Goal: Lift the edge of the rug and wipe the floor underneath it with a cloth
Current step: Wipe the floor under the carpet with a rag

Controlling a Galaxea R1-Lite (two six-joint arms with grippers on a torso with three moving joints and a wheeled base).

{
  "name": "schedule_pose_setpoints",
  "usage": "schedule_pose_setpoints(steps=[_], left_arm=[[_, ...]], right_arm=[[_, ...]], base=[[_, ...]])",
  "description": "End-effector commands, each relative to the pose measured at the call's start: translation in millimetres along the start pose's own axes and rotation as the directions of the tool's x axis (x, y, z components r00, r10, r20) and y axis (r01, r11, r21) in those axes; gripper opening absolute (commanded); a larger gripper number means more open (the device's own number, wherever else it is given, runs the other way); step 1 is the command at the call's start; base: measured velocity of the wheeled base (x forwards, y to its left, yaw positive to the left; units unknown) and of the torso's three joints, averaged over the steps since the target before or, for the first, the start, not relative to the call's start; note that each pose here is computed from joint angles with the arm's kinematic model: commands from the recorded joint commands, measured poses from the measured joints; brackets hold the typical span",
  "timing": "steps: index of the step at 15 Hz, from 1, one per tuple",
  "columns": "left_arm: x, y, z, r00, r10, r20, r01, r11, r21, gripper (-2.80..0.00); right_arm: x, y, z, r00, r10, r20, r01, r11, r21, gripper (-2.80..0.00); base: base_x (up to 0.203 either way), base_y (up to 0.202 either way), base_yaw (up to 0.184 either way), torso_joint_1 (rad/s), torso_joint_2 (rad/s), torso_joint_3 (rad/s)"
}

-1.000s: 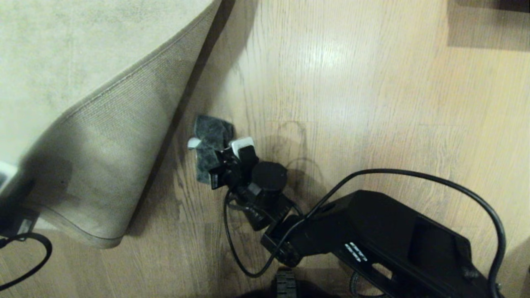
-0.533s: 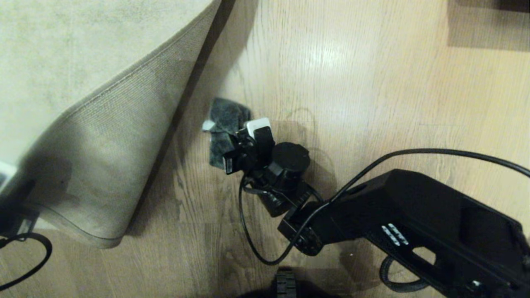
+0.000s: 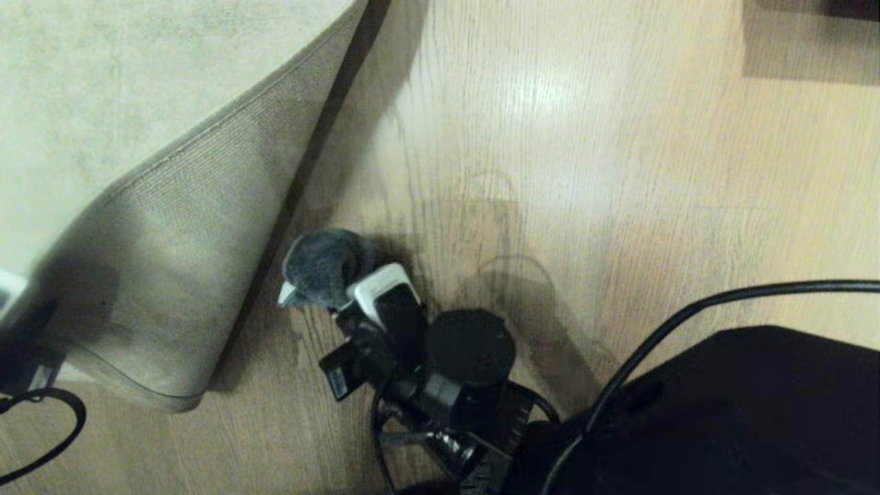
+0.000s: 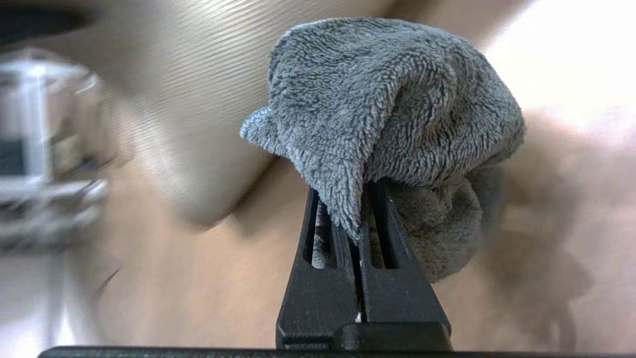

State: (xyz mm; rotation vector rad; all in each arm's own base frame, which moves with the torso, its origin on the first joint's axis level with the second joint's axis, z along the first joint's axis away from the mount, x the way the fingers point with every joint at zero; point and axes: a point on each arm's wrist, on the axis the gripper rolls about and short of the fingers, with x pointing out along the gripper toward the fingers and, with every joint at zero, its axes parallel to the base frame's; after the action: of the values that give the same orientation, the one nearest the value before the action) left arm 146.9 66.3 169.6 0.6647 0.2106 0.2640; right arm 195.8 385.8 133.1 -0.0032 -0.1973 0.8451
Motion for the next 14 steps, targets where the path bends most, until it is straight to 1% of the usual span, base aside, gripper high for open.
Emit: schedule_pose_setpoints(steps=[1,6,10,14], left_arm=[[-1,-0.8,-1,1.0,0.0,-0.001,0.0,1.0,0.004,-2.8],[-11,-7.0,-6,1.0,-0.007,-0.01,0.007,1.0,0.001,-2.8],[-12,-9.9,-9,1.0,-0.018,-0.023,0.018,1.0,-0.002,-2.8],[-11,-9.8,-9,1.0,-0.019,-0.024,0.019,1.0,0.0,-2.8]], right_arm=[[-10,18,-10,0.998,0.047,-0.034,-0.047,0.999,-0.003,-2.8],[-12,50,-56,0.985,0.116,-0.127,-0.118,0.993,-0.004,-2.8],[-2,62,-81,0.982,0.126,-0.14,-0.123,0.992,0.029,-2.8],[4,70,-120,0.975,0.127,-0.181,-0.125,0.992,0.024,-2.8]], base=[[0.0,0.0,0.0,0.0,0.0,0.0],[0.0,0.0,0.0,0.0,0.0,0.0],[0.0,0.0,0.0,0.0,0.0,0.0],[0.0,0.0,0.0,0.0,0.0,0.0]])
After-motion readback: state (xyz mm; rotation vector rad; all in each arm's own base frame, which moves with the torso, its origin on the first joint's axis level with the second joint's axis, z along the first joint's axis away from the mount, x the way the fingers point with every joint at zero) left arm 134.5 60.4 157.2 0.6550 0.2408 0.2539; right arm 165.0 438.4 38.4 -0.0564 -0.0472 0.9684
